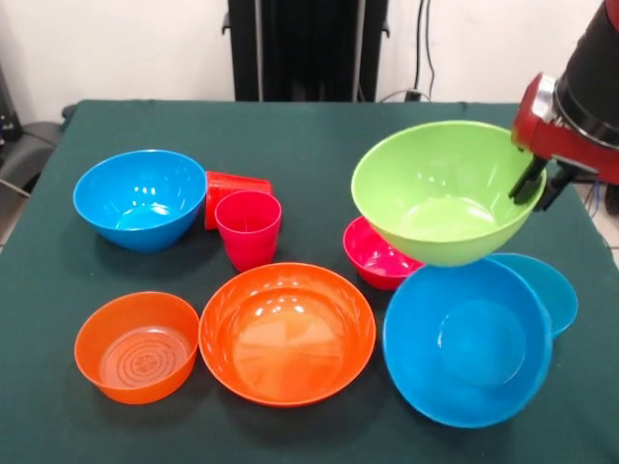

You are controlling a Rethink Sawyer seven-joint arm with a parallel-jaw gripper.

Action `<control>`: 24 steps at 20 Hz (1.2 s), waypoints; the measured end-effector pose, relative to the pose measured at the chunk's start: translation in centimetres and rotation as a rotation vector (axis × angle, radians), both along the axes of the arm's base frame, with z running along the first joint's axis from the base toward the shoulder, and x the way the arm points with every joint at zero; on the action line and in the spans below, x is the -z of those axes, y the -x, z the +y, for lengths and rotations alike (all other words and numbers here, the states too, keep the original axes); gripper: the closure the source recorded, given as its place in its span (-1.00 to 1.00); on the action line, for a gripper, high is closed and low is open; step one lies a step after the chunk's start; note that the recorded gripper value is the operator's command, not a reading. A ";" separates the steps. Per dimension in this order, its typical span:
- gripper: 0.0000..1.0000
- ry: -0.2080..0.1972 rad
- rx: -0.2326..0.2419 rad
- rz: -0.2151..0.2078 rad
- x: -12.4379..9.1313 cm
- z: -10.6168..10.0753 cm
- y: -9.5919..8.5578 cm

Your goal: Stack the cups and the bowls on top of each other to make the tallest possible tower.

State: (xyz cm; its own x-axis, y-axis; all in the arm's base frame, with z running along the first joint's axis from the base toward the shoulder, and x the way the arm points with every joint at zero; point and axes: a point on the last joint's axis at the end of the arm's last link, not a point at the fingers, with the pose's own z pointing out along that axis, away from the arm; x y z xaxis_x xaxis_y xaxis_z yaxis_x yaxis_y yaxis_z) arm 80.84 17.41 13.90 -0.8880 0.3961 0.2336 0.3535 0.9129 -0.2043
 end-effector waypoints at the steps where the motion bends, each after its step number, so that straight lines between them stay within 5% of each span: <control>1: 1.00 -0.001 0.004 0.009 -0.9 -0.2 -0.3; 7: 1.00 0.007 0.015 0.025 -3.6 -1.0 -1.2; 13: 1.00 0.019 0.019 -0.034 -5.6 -2.2 -2.9; 24: 1.00 0.028 -0.001 -0.088 -2.7 -1.8 -4.0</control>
State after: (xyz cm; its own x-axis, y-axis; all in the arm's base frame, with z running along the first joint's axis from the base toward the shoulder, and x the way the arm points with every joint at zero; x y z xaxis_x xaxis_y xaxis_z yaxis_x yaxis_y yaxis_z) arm 84.79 15.66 16.64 -0.9052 0.4001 0.1433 0.3699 0.9078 -0.1977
